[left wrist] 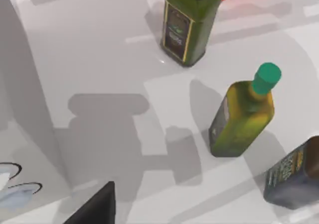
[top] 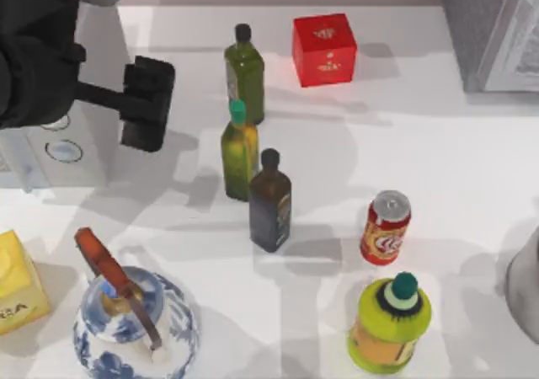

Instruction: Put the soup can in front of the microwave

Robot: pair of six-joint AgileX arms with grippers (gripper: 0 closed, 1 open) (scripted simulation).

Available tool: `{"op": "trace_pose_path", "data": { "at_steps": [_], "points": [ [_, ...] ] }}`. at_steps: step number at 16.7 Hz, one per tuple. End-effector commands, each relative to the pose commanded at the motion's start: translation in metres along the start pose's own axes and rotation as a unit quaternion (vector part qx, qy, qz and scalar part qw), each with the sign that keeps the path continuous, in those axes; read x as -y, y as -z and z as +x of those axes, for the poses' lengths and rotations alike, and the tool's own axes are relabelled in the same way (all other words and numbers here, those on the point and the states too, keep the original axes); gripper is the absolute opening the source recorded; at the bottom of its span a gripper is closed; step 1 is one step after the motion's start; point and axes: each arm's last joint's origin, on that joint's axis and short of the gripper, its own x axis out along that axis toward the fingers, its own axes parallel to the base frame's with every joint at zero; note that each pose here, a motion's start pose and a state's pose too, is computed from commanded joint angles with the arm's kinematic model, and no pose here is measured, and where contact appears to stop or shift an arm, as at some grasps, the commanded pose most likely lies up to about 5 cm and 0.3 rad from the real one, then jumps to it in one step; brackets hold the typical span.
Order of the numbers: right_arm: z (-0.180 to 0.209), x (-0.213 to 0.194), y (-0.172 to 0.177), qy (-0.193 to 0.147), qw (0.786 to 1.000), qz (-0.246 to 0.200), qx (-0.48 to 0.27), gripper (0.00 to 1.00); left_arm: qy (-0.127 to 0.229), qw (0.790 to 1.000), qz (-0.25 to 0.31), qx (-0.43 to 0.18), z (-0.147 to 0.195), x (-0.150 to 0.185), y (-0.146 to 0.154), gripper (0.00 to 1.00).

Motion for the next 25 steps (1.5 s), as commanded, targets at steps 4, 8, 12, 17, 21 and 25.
{"op": "trace_pose_path", "data": {
  "at_steps": [4,8,12,17,21,25],
  "points": [
    [0.0,0.0,0.0,0.0,1.0,0.0,0.0,1.0,0.045,0.984,0.052,-0.164,0.079,0.059,-0.057,1.0],
    [0.0,0.0,0.0,0.0,1.0,0.0,0.0,1.0,0.065,0.953,0.111,-0.275,0.155,0.133,-0.068,1.0],
    [0.0,0.0,0.0,0.0,1.0,0.0,0.0,1.0,0.069,0.925,0.161,-0.337,0.201,0.193,-0.05,1.0],
    [0.0,0.0,0.0,0.0,1.0,0.0,0.0,1.0,0.068,0.912,0.189,-0.357,0.216,0.223,-0.037,1.0],
    [0.0,0.0,0.0,0.0,1.0,0.0,0.0,1.0,0.068,0.913,0.187,-0.357,0.217,0.221,-0.037,1.0],
    [0.0,0.0,0.0,0.0,1.0,0.0,0.0,1.0,0.068,0.912,0.189,-0.357,0.231,0.222,-0.024,1.0]
  ]
}}
